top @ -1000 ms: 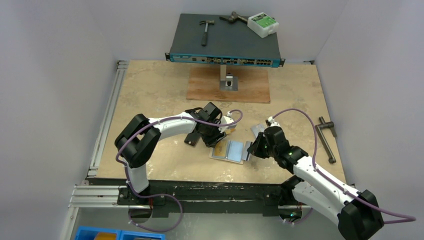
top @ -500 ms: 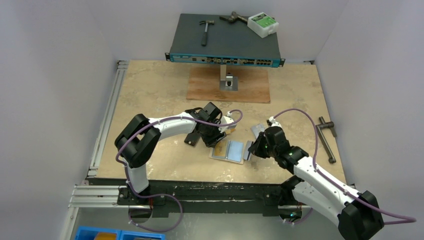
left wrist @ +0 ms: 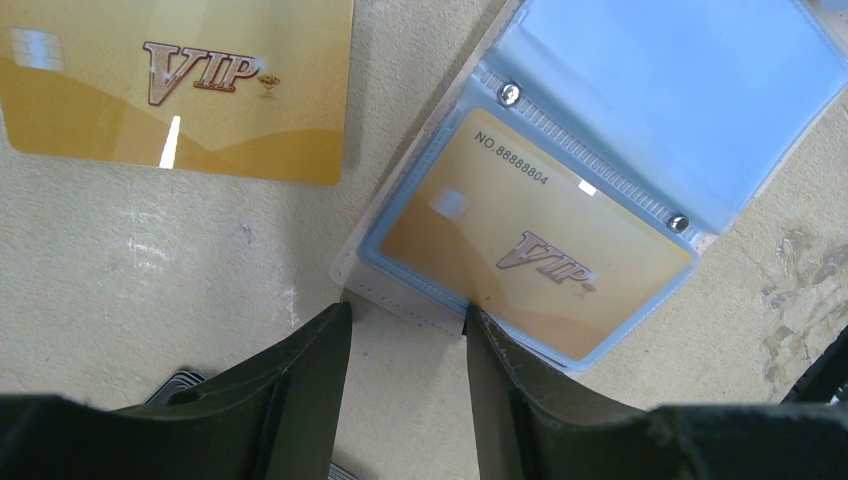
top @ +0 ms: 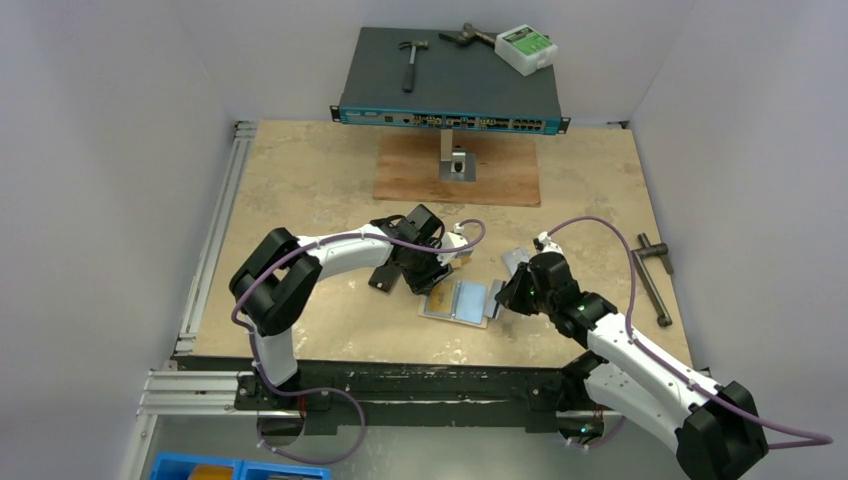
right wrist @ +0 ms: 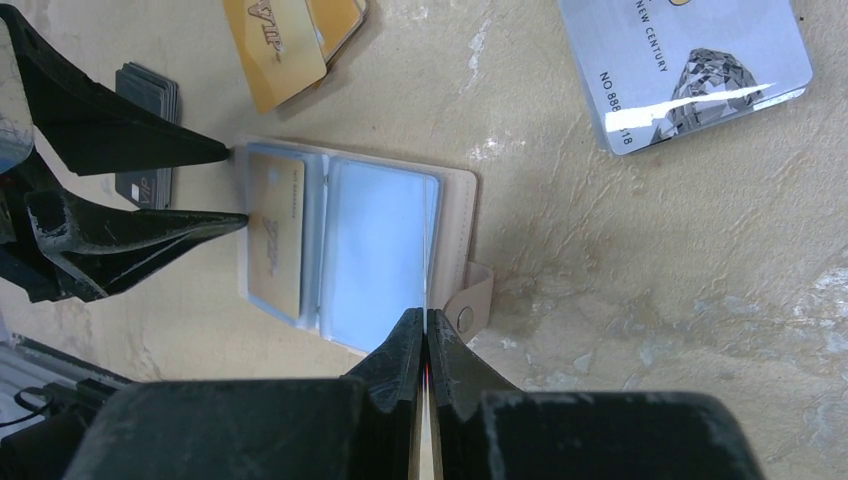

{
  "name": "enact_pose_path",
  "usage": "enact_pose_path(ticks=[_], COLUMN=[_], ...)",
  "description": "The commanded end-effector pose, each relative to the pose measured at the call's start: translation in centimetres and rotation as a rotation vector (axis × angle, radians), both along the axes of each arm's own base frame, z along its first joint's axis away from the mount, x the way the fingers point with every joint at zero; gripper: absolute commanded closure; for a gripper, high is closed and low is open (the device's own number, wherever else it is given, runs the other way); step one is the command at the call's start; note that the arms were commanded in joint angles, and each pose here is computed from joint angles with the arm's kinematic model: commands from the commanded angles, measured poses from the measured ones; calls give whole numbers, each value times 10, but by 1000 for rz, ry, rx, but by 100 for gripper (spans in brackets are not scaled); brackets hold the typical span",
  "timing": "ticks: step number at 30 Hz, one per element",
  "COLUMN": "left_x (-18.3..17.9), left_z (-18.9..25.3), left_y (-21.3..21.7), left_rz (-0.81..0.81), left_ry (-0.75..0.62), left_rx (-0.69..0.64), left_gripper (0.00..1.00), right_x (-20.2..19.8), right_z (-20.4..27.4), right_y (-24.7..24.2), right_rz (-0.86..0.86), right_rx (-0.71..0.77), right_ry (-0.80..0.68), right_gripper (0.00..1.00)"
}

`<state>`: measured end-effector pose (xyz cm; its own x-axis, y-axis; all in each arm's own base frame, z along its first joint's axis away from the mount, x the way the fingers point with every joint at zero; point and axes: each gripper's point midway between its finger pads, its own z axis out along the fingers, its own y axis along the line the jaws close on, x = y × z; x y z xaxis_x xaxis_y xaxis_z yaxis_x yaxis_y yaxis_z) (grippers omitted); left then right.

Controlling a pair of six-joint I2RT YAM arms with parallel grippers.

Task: Put the credit cards into the card holder
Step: Insert the credit card into the card holder.

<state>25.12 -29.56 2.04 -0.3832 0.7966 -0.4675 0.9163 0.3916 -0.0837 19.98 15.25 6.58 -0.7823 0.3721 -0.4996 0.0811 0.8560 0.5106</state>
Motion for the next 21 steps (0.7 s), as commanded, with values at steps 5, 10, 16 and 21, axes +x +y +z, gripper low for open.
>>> enact_pose_path(ticks=[5, 10, 16, 21], left_x=[-2, -2, -2, -2], left_z=[5, 4, 5, 5], left_y=[3, 3, 3, 3], left_rz=[-25, -26, -26, -26], left_ry=[-27, -26, -25, -26], left_rx=[13, 13, 12, 13], left_gripper=[55, 55, 55, 55], right_x=[11, 11, 8, 7], right_z=[14, 10, -2, -3], right_y=[9, 9, 6, 3], right_rz=[-5, -3, 3, -4], right_rx=[46, 43, 10, 5], right_ry=[-49, -43, -17, -22], right_gripper=[100, 100, 100, 100])
